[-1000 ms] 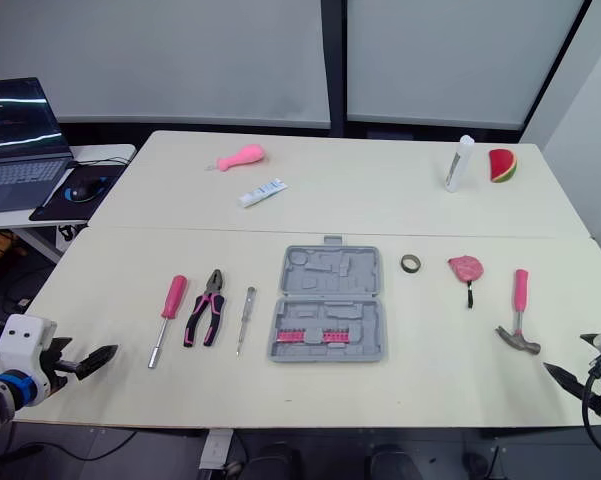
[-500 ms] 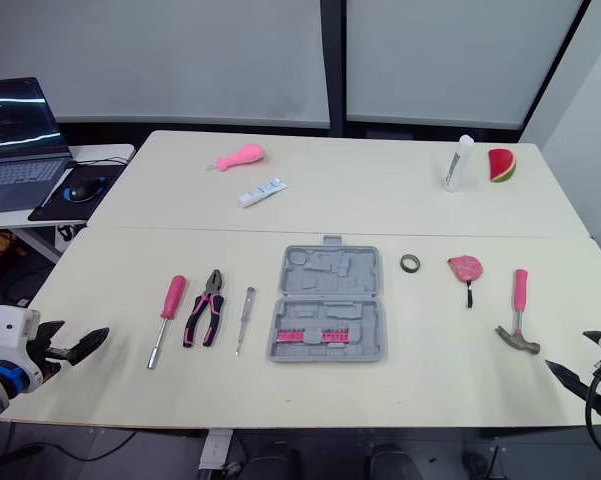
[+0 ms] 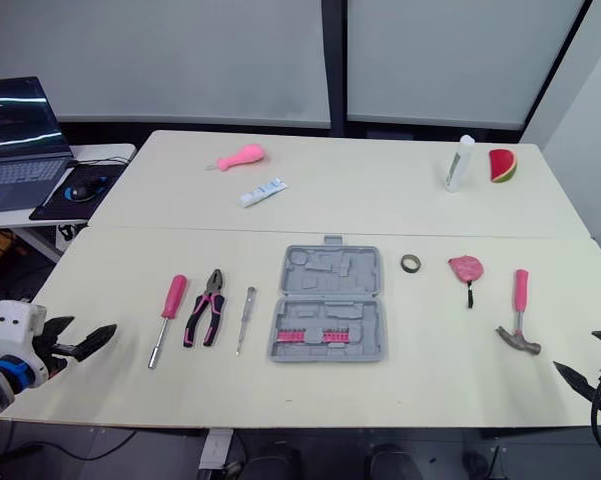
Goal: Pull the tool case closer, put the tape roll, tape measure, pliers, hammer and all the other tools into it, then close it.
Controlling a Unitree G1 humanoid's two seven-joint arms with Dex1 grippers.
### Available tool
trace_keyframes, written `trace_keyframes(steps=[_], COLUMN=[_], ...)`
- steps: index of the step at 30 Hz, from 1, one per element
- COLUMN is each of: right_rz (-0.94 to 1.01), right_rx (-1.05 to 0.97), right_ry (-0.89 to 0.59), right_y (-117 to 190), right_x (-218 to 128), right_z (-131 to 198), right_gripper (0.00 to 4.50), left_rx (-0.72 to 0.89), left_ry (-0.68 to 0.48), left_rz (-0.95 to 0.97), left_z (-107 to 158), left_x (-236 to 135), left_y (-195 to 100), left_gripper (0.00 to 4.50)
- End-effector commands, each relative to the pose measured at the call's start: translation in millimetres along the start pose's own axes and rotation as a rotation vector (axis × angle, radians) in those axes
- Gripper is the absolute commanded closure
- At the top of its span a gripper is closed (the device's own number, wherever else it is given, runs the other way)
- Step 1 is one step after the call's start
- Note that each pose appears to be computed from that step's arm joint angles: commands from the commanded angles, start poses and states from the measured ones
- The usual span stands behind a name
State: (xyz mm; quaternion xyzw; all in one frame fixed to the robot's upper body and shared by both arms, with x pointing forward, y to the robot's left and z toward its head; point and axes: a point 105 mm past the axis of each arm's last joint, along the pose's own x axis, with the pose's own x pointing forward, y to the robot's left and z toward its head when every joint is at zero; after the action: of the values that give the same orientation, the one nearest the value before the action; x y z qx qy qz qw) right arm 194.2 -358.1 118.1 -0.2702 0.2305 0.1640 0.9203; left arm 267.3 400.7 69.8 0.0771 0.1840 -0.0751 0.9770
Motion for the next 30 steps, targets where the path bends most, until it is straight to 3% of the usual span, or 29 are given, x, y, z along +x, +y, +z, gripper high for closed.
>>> trace_keyframes(steps=[1, 3, 6, 9, 18, 22, 25, 30], right_rz=[0.011, 0.039, 0.091, 0.162, 0.267, 0.276, 0.27, 0.287], right_rx=[-0.028, -0.019, -0.008, -0.007, -0.03, -0.06, -0.07, -0.068], right_ry=[-0.077, -0.114, -0.172, -0.213, -0.211, -0.185, -0.179, -0.152], right_y=[4, 11, 23, 38, 70, 79, 81, 89], right_x=[10, 17, 30, 43, 99, 126, 143, 167], right_z=[30, 42, 62, 78, 95, 103, 110, 119], right_gripper=[0.06, 0.06, 0.6, 1.59, 3.54, 4.11, 4.48, 4.48], left_rx=[0.049, 0.071, 0.105, 0.161, 0.316, 0.423, 0.473, 0.534], left_ry=[-0.022, -0.036, -0.074, -0.083, -0.042, -0.013, -0.004, 0.024], left_rz=[-0.095, -0.163, -0.336, -0.512, -0.759, -0.799, -0.8, -0.782], left_z=[21, 32, 51, 62, 78, 77, 77, 71], left_x=[13, 21, 30, 34, 74, 95, 107, 120], left_y=[-22, -40, -80, -119, -185, -201, -205, -203], left_gripper=[0.0, 0.0, 0.0, 0.57, 3.34, 4.43, 4.5, 4.5])
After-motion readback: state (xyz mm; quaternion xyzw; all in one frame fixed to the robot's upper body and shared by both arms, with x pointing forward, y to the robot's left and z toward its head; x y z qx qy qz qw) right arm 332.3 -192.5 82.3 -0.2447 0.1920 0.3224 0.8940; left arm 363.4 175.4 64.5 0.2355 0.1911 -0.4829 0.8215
